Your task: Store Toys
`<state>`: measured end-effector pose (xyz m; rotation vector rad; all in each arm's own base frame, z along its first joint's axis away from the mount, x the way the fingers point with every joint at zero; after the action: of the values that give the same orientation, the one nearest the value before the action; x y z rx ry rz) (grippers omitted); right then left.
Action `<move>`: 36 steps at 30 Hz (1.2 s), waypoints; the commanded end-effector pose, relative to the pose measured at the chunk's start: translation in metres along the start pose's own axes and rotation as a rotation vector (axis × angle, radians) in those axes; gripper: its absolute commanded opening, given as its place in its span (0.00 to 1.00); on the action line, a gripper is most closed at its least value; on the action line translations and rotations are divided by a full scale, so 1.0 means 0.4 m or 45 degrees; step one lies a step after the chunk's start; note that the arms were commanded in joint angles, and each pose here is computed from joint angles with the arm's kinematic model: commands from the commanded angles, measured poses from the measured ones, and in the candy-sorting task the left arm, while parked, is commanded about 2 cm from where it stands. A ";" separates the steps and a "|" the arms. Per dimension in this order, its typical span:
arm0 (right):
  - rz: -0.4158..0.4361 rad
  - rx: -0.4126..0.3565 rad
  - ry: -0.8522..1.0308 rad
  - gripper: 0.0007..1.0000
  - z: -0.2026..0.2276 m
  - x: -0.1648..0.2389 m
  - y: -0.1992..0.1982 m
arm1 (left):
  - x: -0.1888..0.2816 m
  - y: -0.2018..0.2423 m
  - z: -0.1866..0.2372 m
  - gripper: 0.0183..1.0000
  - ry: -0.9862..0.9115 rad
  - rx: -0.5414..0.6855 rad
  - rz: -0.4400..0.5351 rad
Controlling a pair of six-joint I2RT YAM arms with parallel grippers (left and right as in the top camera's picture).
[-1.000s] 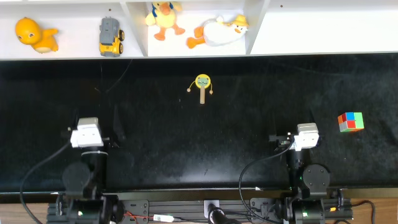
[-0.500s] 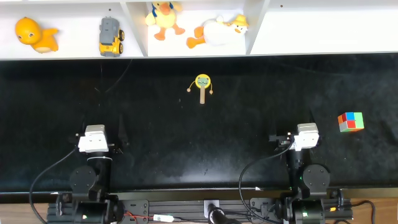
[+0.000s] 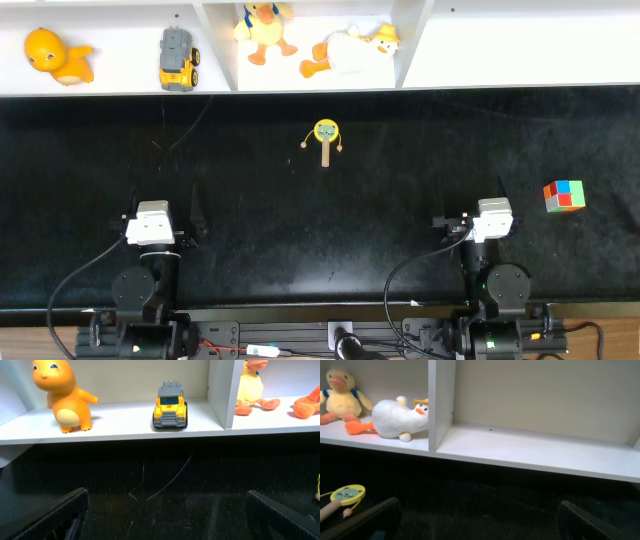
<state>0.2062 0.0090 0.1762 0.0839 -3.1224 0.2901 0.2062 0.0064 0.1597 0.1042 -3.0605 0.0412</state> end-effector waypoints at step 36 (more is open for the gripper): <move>-0.149 -0.308 1.344 1.00 -0.020 -0.184 0.311 | 0.002 -0.002 -0.002 1.00 -0.010 0.004 0.006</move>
<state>0.2604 0.1147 0.1585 0.0493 -2.0835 -0.0459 0.2062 0.0064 0.1599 0.1036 -3.0620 0.0414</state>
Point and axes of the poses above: each gripper's point midway between its finger pads, its own x axis back along the fingers, its own y axis along the line the jaws close on, z = x × y, the point moved 4 cm from there along x, back along the fingers, and after that the axes turned 5 degrees about x, right-handed, at the moved point
